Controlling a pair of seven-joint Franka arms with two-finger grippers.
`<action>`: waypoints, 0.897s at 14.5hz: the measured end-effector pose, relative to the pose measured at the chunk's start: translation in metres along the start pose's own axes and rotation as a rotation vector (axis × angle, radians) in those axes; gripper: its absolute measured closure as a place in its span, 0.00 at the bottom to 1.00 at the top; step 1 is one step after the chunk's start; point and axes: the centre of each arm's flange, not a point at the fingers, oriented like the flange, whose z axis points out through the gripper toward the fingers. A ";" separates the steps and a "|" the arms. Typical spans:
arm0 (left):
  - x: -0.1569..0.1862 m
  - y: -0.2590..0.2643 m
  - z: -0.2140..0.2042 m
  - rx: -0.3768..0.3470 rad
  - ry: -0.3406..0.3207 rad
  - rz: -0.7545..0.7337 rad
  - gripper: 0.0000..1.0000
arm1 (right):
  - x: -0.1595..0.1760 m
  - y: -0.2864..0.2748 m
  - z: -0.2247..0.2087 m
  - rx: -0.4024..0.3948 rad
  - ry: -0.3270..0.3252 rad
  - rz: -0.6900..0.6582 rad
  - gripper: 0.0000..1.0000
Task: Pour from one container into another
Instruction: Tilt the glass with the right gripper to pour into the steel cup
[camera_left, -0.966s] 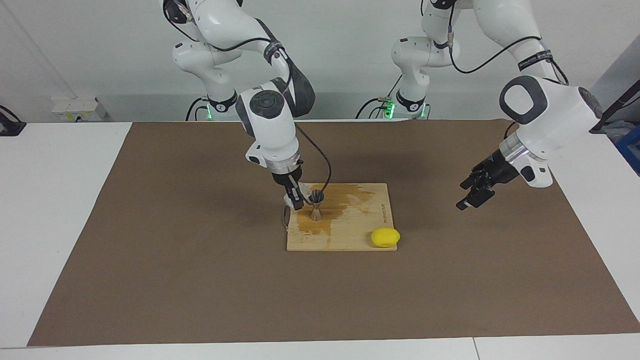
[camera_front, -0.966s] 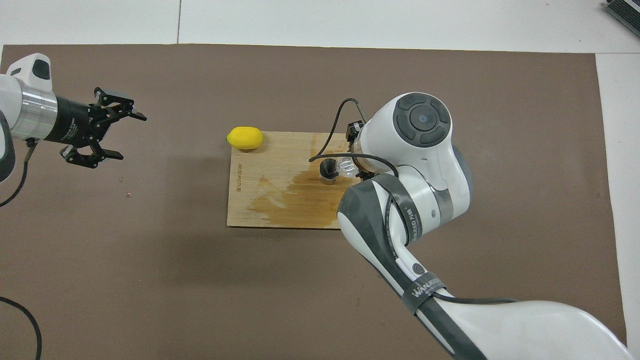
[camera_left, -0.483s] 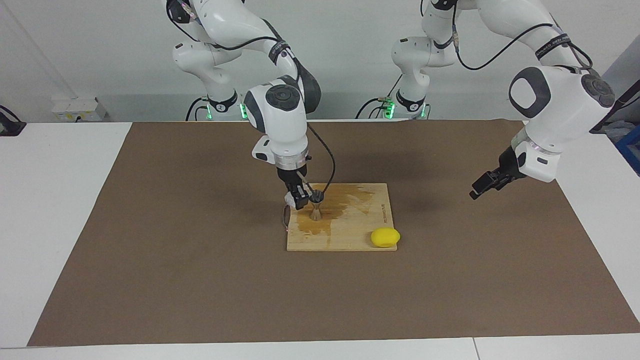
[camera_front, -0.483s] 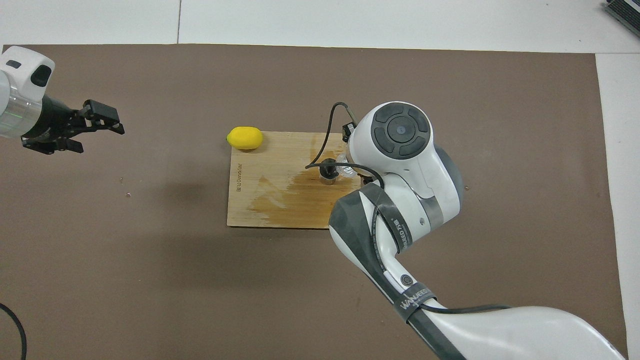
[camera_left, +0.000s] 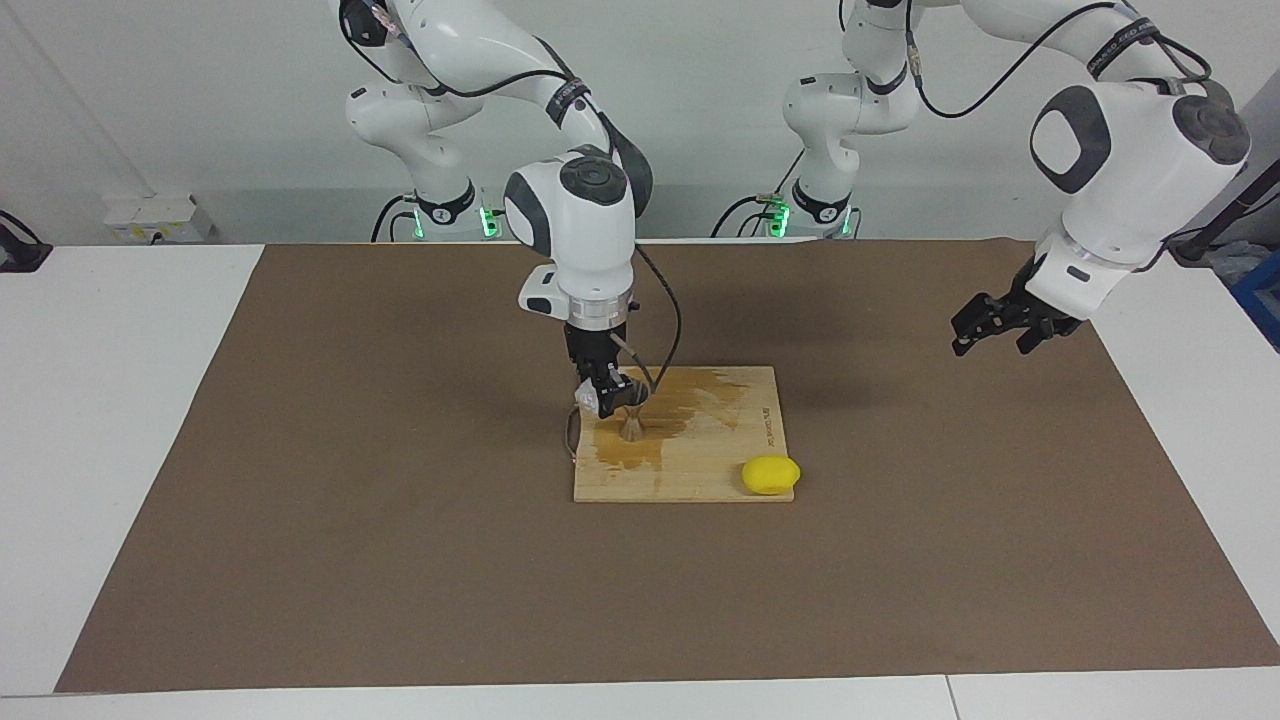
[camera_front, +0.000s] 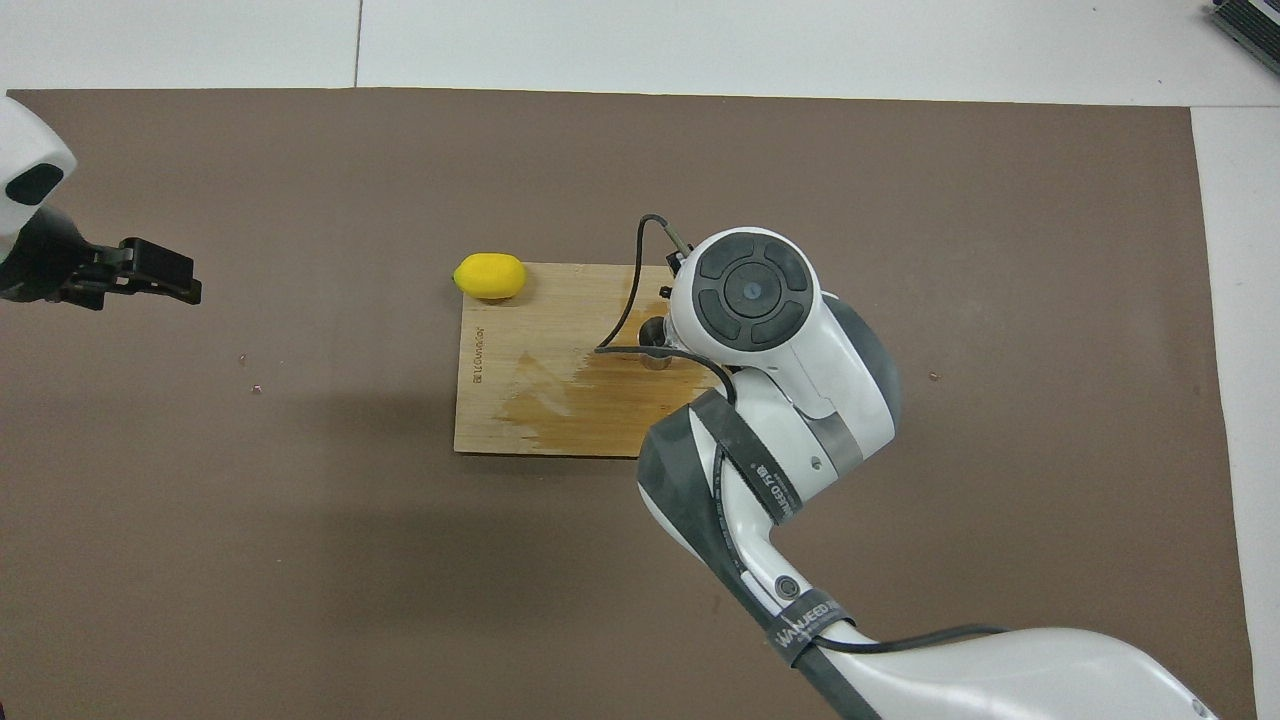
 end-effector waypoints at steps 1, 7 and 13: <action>-0.008 0.001 -0.012 -0.002 0.001 0.005 0.00 | -0.002 0.000 0.000 0.001 0.009 -0.009 0.48; -0.051 0.005 -0.067 -0.011 0.006 0.019 0.00 | -0.009 -0.001 0.000 0.013 0.055 -0.055 0.48; -0.056 0.005 -0.070 -0.010 -0.003 0.036 0.00 | -0.010 -0.003 -0.002 0.027 0.044 -0.045 0.48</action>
